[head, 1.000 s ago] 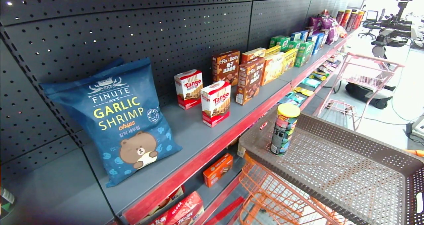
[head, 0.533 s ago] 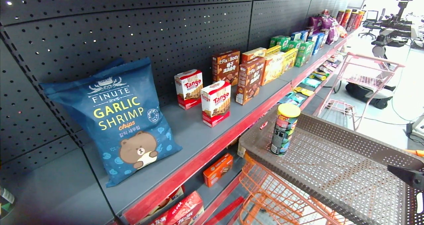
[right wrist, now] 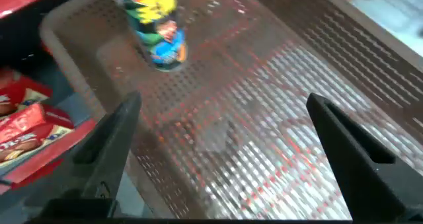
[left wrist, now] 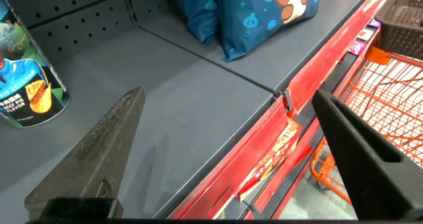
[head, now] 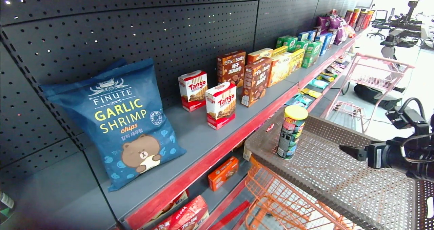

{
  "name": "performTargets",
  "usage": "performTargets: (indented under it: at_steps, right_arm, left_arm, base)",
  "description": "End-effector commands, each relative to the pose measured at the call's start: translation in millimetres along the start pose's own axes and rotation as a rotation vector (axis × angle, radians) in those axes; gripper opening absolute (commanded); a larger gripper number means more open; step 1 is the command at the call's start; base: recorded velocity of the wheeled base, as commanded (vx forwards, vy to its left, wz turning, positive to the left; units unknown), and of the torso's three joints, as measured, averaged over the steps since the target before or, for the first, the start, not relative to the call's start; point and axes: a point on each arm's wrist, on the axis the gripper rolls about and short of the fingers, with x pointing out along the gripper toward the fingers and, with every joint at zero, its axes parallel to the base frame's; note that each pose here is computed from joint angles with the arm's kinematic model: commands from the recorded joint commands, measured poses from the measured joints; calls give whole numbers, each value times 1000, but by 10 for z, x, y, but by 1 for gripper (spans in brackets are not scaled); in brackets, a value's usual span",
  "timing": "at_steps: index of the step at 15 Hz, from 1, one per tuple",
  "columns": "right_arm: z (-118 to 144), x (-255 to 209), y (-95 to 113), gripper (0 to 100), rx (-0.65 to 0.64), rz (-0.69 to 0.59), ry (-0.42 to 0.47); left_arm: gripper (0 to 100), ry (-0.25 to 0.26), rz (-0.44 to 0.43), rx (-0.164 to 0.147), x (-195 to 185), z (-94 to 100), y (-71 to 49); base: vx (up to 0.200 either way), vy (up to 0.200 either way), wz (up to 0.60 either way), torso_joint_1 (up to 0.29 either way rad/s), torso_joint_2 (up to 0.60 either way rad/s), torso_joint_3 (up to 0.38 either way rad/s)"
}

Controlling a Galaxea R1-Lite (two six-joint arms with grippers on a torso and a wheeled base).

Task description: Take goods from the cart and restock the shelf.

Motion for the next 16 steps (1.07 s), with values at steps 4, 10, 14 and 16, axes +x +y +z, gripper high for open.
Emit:
performTargets:
  at_steps: [4, 10, 14, 16]
  right_arm:
    - [-214, 510, 114, 100, -48, 85, 50]
    - [-310, 1107, 124, 100, -97, 113, 10]
    - [-171, 1449, 81, 100, -100, 171, -49]
    - [-128, 1546, 70, 100, -105, 210, -73]
  left_arm:
    - [100, 0, 0, 0, 0, 0, 0]
    - [100, 0, 0, 0, 0, 0, 0]
    - [100, 0, 0, 0, 0, 0, 0]
    - [100, 0, 0, 0, 0, 0, 0]
  base:
    - [0, 0, 0, 0, 0, 0]
    - [0, 0, 0, 0, 0, 0]
    - [0, 0, 0, 0, 0, 0]
    - [0, 0, 0, 0, 0, 0]
